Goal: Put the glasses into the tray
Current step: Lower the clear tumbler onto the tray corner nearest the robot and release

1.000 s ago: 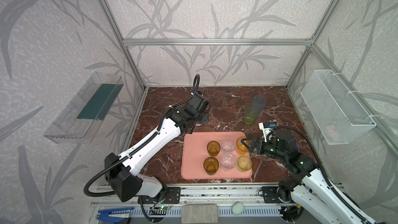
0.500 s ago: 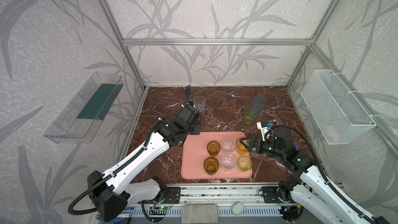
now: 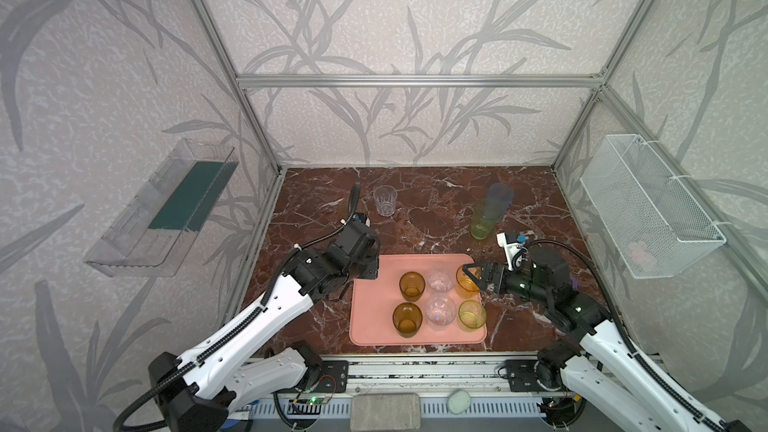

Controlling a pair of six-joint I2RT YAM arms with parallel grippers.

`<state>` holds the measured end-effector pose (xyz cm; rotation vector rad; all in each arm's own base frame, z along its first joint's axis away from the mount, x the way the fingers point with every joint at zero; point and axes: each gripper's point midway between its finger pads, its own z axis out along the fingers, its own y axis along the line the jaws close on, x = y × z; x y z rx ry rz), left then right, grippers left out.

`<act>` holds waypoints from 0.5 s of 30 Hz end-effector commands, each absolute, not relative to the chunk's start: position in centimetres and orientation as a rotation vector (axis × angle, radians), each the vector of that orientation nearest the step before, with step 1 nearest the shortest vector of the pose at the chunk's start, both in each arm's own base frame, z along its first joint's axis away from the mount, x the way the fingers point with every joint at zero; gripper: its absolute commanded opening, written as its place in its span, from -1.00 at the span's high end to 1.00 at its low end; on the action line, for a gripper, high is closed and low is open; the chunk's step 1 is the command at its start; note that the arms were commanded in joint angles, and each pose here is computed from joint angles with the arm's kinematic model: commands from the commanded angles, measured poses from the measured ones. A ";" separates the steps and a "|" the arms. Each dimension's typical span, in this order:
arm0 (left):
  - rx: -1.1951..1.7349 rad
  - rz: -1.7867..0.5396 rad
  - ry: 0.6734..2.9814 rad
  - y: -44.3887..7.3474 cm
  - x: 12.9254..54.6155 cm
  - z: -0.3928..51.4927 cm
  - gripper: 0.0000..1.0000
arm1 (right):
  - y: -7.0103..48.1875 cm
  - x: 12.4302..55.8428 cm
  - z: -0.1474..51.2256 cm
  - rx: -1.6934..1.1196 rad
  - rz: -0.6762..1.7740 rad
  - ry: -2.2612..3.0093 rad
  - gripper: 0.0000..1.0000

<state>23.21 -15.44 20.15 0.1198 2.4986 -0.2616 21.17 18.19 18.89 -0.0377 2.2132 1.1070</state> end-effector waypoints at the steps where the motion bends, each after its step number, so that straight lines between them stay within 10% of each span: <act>1: 0.115 -0.264 2.528 -15.5 22.2 19.6 1.00 | 18.5 21.4 20.8 -0.066 1.130 2.157 -0.98; 15: 0.161 -0.288 2.648 -16.9 18.5 16.5 1.00 | 18.4 21.8 20.4 -0.055 1.105 2.173 -0.98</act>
